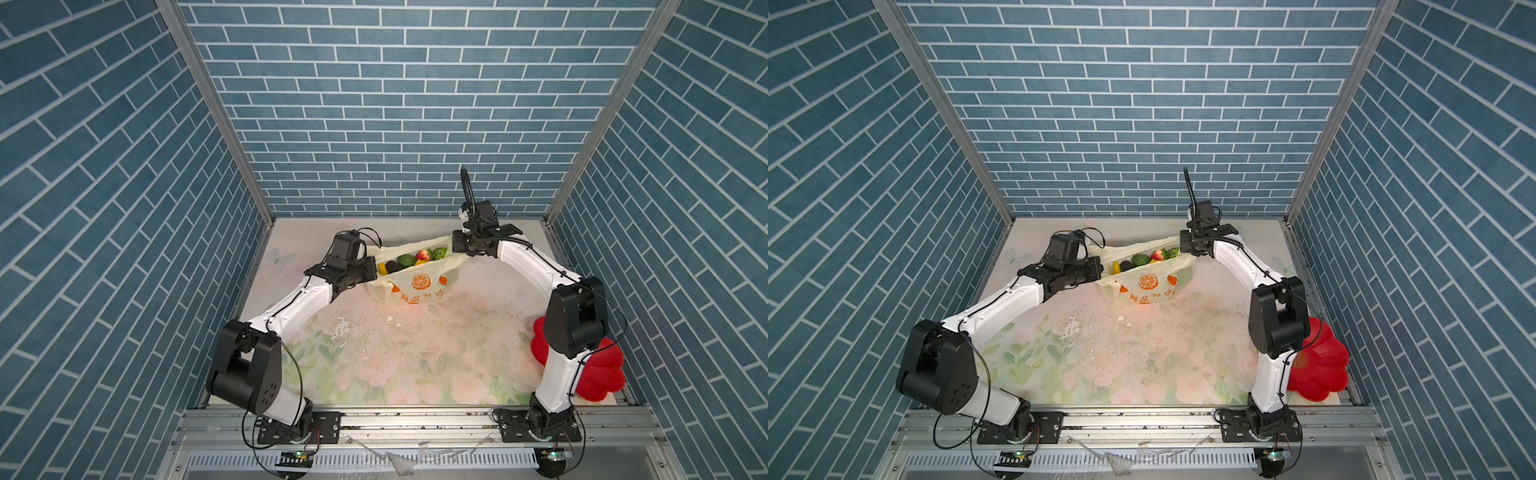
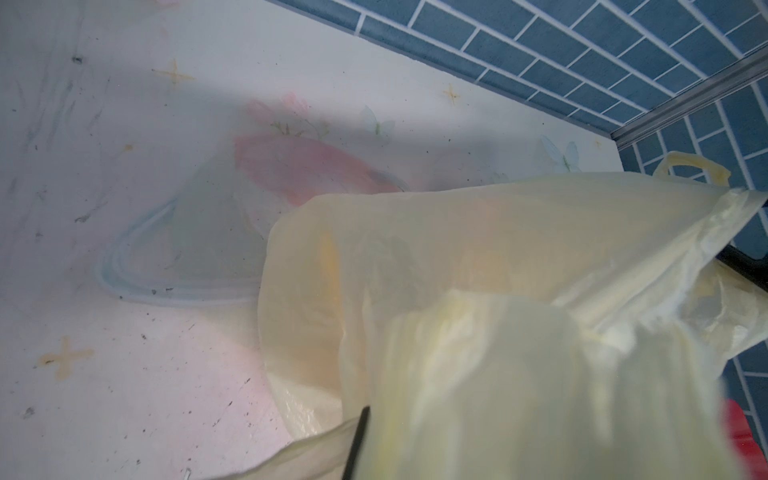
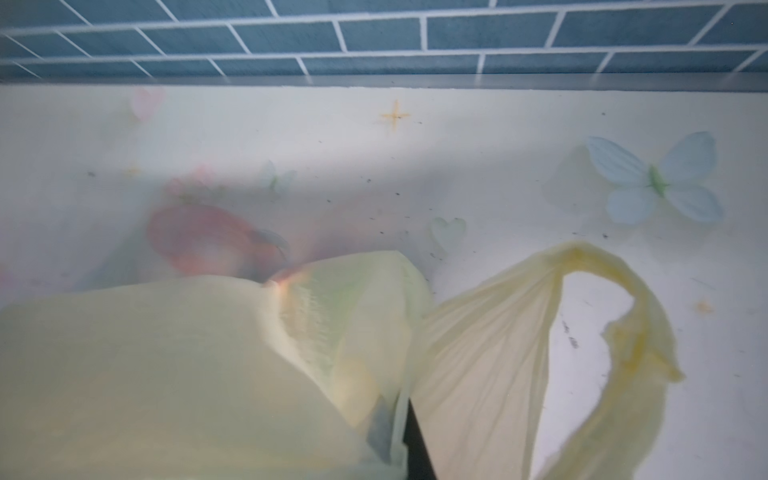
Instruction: Take the fake fruits out of the plastic bag
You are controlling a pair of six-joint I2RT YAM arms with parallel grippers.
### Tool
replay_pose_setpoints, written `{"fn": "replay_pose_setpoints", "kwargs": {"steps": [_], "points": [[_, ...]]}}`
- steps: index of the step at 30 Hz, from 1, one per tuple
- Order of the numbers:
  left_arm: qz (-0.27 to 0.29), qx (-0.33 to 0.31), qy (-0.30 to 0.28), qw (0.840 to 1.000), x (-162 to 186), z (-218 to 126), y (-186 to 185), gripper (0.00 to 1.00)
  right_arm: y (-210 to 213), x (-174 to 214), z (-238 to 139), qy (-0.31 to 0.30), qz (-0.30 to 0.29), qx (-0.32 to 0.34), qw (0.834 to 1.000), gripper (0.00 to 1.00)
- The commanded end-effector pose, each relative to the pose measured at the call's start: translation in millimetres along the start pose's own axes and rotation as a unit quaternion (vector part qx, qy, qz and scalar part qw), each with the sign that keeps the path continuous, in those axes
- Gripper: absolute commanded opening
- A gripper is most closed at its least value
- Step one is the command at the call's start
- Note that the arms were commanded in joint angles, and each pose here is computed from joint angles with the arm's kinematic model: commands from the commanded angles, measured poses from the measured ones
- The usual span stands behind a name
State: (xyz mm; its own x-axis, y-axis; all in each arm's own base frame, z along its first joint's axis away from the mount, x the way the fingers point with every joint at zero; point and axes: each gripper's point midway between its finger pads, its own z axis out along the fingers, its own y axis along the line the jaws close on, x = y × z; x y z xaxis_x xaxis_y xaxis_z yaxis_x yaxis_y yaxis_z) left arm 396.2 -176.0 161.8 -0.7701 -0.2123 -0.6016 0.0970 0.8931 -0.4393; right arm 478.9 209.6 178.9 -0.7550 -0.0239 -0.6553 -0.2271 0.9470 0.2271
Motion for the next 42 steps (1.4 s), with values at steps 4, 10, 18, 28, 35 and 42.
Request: {"fn": "replay_pose_setpoints", "kwargs": {"steps": [4,10,18,28,35,42], "points": [[0.023,-0.056,0.025,0.998,5,-2,12,0.21,25,-21,-23,-0.051,0.067,-0.087,0.993,0.00],[0.040,-0.108,0.050,0.992,18,-10,8,0.59,40,-15,-39,-0.060,0.055,-0.104,0.991,0.00],[0.037,-0.121,0.103,0.987,46,1,11,0.69,37,-8,-52,-0.077,0.067,-0.111,0.989,0.00],[-0.040,-0.077,0.094,0.992,70,22,58,0.03,1,-37,-41,-0.113,0.162,-0.165,0.966,0.00],[0.068,-0.032,0.066,0.995,55,14,-7,0.00,18,-45,-34,-0.105,0.146,-0.179,0.967,0.00],[0.093,-0.024,0.053,0.994,52,10,-29,0.00,0,-30,-57,-0.075,0.064,-0.057,0.993,0.51]]}}
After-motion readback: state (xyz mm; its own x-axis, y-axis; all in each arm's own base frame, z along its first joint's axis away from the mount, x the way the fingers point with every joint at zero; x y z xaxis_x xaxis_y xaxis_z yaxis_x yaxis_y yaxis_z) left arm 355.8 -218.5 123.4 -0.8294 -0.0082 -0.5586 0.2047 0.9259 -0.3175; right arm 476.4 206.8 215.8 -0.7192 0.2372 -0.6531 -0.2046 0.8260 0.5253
